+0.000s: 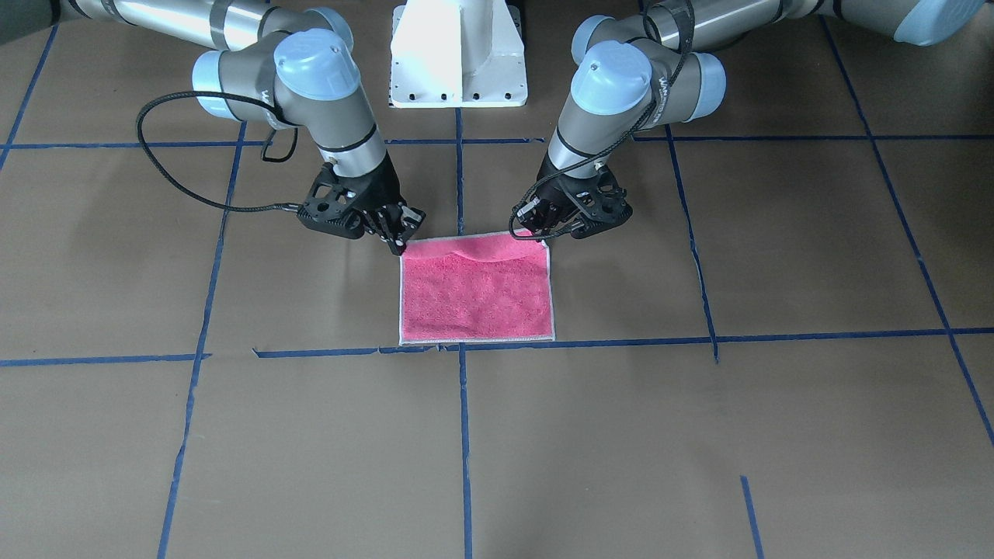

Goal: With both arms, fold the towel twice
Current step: 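Lift the near edge with both grippers and fold it over the far edge, then move the left gripper to the folded towel's end while the right gripper withdraws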

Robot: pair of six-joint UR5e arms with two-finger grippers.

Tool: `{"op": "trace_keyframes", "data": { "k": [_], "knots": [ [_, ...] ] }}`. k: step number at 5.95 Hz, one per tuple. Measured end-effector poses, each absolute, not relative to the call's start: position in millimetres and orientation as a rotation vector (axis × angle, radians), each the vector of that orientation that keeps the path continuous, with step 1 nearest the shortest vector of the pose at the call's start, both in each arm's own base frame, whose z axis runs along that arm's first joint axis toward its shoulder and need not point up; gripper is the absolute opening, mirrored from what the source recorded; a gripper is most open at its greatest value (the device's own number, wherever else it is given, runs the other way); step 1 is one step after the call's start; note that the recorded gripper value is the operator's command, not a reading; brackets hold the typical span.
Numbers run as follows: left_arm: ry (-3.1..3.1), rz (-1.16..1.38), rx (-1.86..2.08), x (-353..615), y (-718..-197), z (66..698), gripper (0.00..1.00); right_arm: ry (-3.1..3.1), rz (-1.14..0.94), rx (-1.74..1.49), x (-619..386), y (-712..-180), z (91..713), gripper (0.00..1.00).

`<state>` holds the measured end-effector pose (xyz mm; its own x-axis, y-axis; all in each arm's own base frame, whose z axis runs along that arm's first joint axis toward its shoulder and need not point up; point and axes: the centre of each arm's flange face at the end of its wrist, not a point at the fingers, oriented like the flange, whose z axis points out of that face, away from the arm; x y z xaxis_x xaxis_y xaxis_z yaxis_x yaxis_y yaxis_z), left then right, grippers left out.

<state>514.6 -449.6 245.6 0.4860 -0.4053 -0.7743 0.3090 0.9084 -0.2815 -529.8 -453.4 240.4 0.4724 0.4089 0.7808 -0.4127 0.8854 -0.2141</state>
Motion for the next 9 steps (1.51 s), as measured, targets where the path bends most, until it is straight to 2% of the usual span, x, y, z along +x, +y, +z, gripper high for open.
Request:
{"op": "trace_keyframes", "data": {
  "k": [2, 3, 4, 5, 6, 9],
  "knots": [
    [0.976, -0.466, -0.092, 521.8, -482.3, 261.5, 0.02, -0.952, 0.534, 0.019, -538.0, -486.4, 242.8, 0.0],
    [0.979, -0.478, -0.084, 524.7, -495.7, 271.5, 0.06, -0.953, 0.547, 0.026, -535.2, -496.9, 247.5, 0.0],
    [0.978, -0.494, -0.078, 525.1, -509.3, 271.7, 0.99, -0.949, 0.559, 0.025, -532.9, -508.0, 249.1, 0.07],
    [0.973, -0.515, -0.07, 528.1, -530.6, 265.5, 1.0, -0.938, 0.573, 0.018, -537.5, -525.6, 246.3, 0.46],
    [0.964, -0.541, -0.059, 527.2, -555.7, 259.6, 1.0, -0.927, 0.595, 0.018, -543.2, -546.9, 241.6, 0.99],
    [0.947, -0.565, -0.033, 512.7, -591.0, 267.3, 1.0, -0.889, 0.647, 0.003, -518.2, -601.6, 260.0, 1.0]
  ]
}}
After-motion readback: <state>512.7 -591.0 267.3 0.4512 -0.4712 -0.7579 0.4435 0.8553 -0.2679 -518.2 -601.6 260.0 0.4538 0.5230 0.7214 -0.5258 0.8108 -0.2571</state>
